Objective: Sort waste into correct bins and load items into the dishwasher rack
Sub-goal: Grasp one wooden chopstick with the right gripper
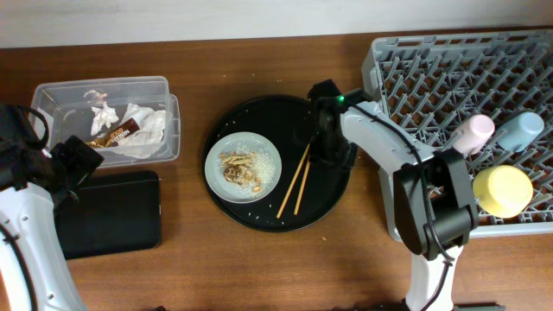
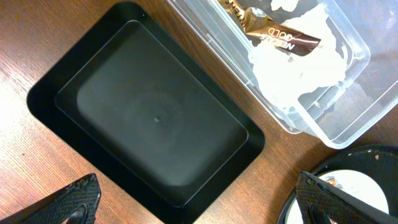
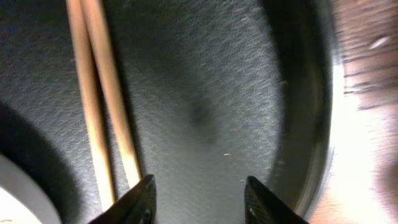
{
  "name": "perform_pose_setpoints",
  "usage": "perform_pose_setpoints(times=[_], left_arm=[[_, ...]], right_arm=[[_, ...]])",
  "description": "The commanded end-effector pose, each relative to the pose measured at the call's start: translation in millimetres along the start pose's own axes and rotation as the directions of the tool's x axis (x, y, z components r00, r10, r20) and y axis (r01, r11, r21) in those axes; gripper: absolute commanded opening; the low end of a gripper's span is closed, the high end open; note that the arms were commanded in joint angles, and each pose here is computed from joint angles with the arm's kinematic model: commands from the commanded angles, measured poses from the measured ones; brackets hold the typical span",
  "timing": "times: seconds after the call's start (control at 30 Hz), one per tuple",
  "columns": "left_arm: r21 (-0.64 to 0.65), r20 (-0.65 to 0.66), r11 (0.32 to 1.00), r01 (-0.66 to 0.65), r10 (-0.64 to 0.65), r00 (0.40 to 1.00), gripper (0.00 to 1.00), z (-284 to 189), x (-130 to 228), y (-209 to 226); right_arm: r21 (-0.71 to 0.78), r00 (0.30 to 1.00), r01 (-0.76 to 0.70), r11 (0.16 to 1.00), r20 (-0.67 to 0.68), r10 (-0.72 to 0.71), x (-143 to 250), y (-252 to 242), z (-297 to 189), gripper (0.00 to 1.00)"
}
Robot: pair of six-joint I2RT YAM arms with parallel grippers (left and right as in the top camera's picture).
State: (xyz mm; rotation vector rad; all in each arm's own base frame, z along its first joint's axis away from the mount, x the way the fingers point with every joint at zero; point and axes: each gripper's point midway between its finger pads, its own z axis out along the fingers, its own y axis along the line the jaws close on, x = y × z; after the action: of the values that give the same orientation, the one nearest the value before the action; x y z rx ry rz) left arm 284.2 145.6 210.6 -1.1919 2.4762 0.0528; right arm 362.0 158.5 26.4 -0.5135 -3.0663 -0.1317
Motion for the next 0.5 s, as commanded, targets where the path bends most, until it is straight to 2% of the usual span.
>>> perform_pose_setpoints(times=[0.0,0.03,0.17,0.47], left_arm=[[0.000,0.021,1.000,0.014,-0.014,1.000,0.99,-5.7,-4.1,1.3],[0.000,0.021,1.000,0.014,-0.014,1.000,0.99,-5.7,-4.1,1.3],[0.000,0.022,1.000,0.014,-0.014,1.000,0.99,-5.7,-4.2,1.3],[0.000,0.022,1.000,0.014,-0.014,1.000,0.99,-5.7,-4.2,1.3]], right_arm=[[-0.038,0.998,0.063,0.997,0.016,-0.062,13.4,23.8,0.6,0.52],[-0.045,0.997,0.073,0.996,0.027,-0.072,14.5,29.7,0.9,0.57],[0.011,0.996,0.051,0.999,0.069,-0.052,10.9,23.1,6.5,0.61],[0.053,0.996,0.051,0.997,0.071,-0.055,12.5,12.8,29.2,0.60]])
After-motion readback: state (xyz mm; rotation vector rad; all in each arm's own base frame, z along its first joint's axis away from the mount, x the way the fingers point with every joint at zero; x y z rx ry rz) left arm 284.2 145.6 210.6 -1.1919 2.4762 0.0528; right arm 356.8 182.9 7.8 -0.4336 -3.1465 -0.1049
